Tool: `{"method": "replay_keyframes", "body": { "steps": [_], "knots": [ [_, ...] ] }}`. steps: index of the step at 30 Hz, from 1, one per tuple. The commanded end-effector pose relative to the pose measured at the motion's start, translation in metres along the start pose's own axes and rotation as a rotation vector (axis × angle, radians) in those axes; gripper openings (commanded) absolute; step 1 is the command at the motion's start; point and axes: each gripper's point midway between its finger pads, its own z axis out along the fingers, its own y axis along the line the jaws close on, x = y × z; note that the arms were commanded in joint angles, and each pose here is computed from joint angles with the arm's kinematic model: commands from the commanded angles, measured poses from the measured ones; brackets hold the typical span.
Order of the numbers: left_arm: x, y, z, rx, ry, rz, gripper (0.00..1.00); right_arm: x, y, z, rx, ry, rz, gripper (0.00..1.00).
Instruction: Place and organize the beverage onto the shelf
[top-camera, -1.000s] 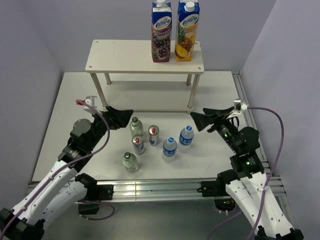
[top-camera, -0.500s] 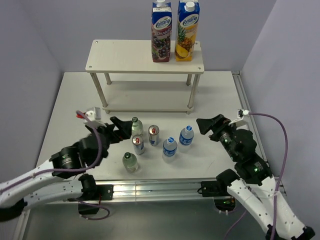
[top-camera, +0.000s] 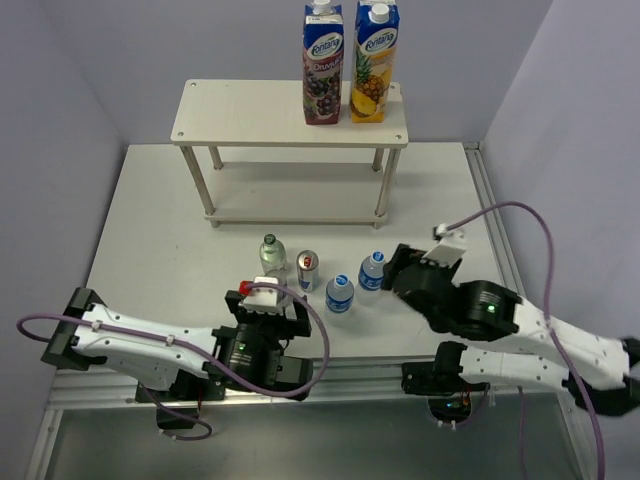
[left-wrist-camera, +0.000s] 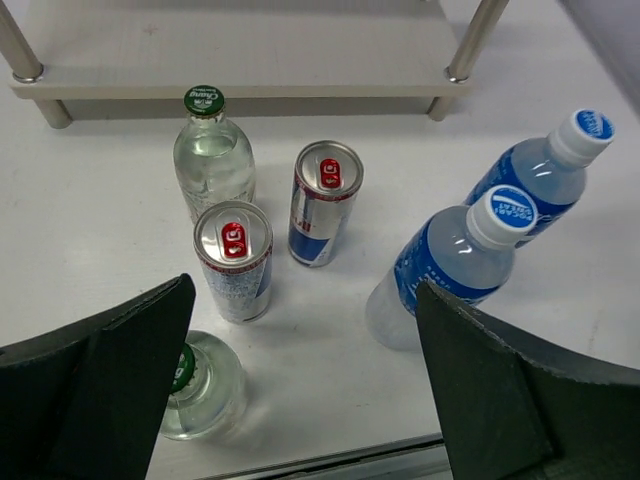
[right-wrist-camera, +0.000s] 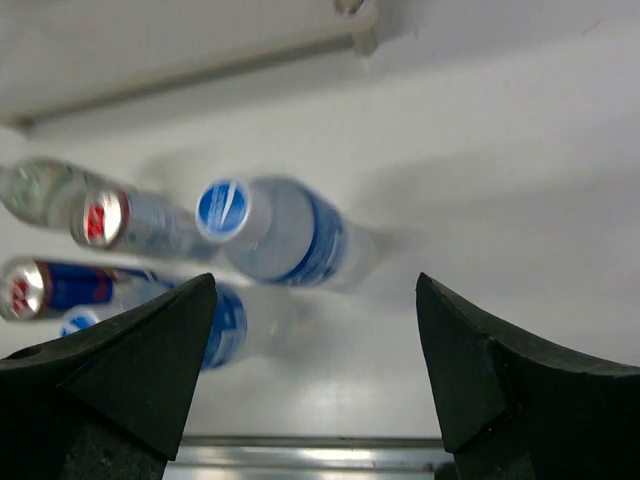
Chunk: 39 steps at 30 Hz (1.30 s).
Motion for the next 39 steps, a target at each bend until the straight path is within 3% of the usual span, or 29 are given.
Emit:
{"method": "replay_keyframes", "body": {
  "steps": [1,5,15,22,39],
  "knots": [
    [-0.033,0.021,-0.009,0.039,-0.062,-0.115,0.99,0.012,-0.009,-0.008,0.097,-0.058,-0.076,0.89],
    [-0.033,0.032,-0.013,0.082,-0.045,-0.101,0.99,0.048,-0.006,-0.010,0.067,-0.026,-0.156,0.93],
    [-0.021,0.065,-0.012,0.089,0.010,-0.156,0.99,0.088,0.025,0.002,-0.102,0.036,-0.047,0.94],
    [-0.007,0.076,-0.009,0.060,0.011,-0.148,0.99,0.114,0.026,0.030,-0.023,-0.015,-0.049,0.86],
    [0.004,0.080,-0.006,0.058,0.005,-0.155,0.99,0.117,0.026,0.090,0.082,-0.096,-0.068,0.89]
  ]
}}
